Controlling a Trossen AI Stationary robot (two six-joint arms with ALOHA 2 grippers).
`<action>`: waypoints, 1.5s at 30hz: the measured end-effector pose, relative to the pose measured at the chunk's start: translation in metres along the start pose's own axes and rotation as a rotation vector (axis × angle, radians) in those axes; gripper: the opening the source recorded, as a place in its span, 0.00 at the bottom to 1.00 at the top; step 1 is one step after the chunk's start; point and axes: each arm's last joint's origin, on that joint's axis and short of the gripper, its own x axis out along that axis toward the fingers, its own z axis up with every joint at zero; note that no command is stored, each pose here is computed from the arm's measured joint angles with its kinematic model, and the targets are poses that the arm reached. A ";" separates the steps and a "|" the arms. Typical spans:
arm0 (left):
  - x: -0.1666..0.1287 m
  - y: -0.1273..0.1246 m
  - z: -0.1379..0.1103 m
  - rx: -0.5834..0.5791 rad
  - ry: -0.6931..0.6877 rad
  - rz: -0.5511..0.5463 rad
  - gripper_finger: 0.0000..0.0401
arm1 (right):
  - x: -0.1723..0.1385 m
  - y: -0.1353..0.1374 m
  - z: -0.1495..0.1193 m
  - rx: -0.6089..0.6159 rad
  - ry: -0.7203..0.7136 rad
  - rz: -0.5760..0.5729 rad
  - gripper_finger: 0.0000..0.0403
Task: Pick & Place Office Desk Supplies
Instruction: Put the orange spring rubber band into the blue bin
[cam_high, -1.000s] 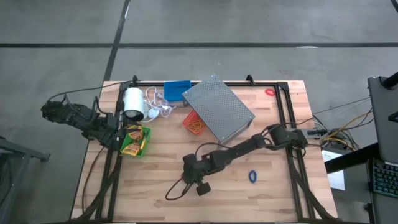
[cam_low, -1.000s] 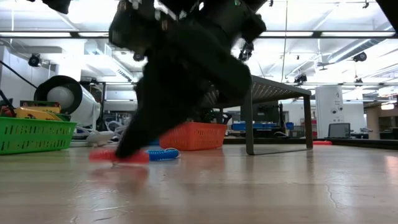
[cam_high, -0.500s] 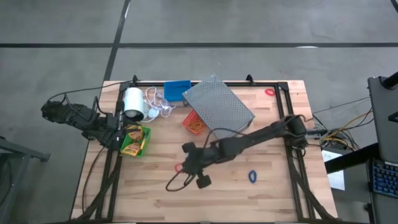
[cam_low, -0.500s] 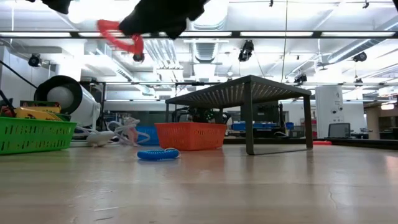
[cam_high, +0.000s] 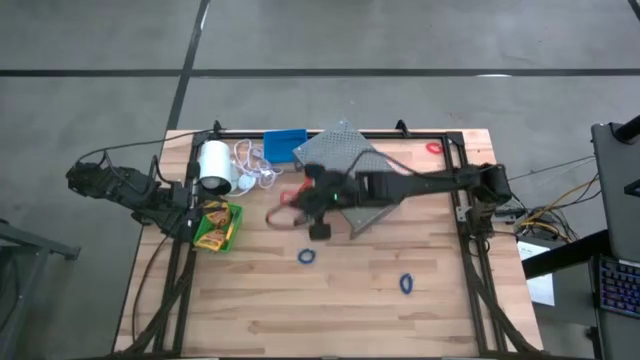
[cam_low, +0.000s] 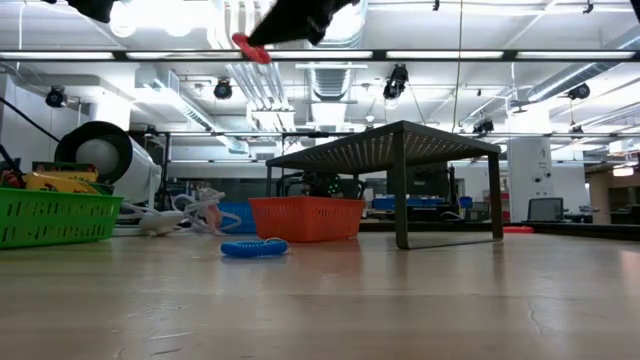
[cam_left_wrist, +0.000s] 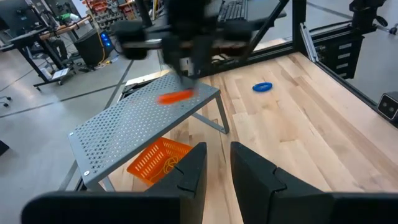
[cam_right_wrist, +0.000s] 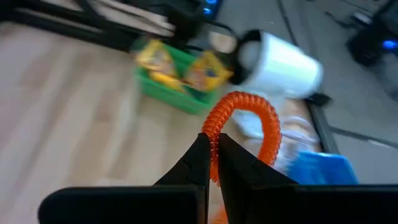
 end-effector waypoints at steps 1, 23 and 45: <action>0.000 0.000 0.000 0.000 0.000 0.000 0.19 | 0.001 -0.010 -0.002 -0.002 0.005 -0.021 0.03; 0.000 0.000 0.000 0.000 -0.001 0.000 0.19 | 0.011 -0.109 -0.039 0.044 0.001 -0.039 0.03; 0.000 0.000 0.000 0.000 0.000 0.000 0.19 | 0.080 -0.228 -0.059 0.135 -0.037 -0.016 0.03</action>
